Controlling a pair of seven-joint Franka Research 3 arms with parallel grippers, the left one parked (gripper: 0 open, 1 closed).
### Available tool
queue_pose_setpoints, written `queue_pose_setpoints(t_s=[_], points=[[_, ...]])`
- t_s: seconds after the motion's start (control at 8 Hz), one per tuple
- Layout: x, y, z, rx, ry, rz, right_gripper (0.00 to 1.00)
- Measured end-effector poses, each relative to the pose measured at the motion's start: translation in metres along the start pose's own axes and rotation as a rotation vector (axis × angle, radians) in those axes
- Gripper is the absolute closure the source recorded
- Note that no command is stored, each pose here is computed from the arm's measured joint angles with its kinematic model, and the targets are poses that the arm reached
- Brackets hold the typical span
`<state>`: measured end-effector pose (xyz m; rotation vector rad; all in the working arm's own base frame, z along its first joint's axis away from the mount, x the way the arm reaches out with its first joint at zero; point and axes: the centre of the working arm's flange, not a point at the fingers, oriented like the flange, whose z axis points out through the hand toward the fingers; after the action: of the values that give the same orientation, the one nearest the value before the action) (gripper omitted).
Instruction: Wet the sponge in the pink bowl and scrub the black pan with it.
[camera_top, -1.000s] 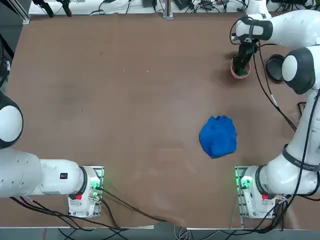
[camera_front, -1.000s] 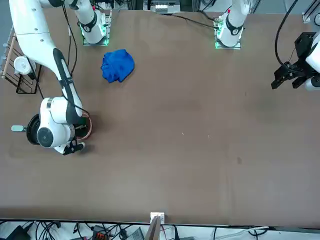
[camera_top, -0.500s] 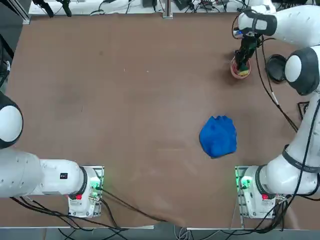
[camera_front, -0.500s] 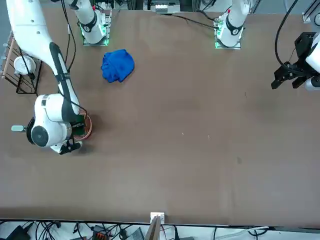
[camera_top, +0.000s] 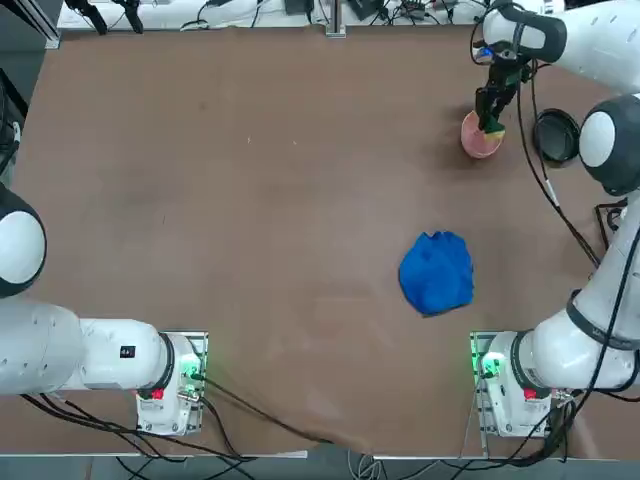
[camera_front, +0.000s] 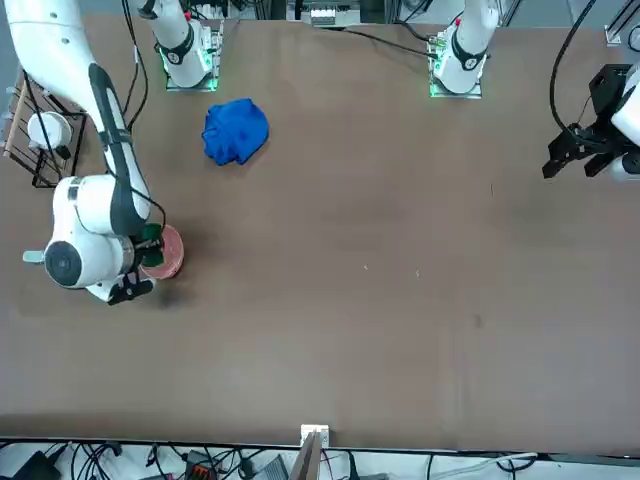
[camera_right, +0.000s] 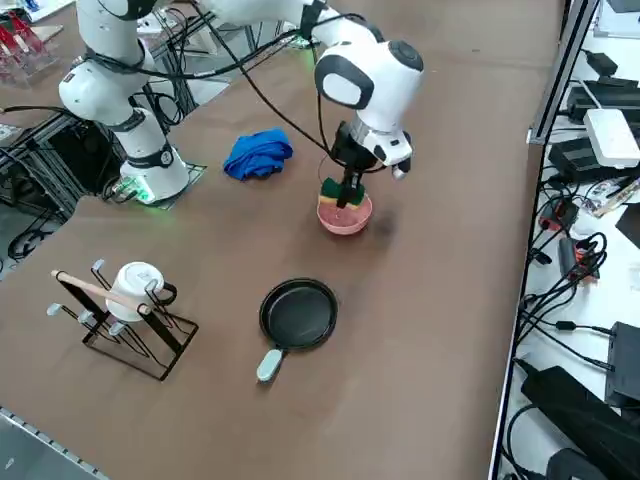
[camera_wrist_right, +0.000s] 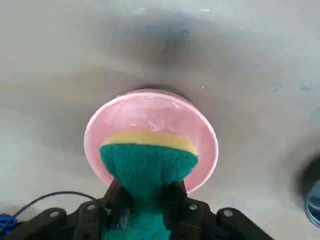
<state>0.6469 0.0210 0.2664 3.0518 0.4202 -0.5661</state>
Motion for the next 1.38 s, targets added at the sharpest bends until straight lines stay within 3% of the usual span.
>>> queue_pose_setpoints(t_s=[1.38], points=[[-0.0002,0.0022,0.0060,0.003,-0.010,0.009,0.65]])
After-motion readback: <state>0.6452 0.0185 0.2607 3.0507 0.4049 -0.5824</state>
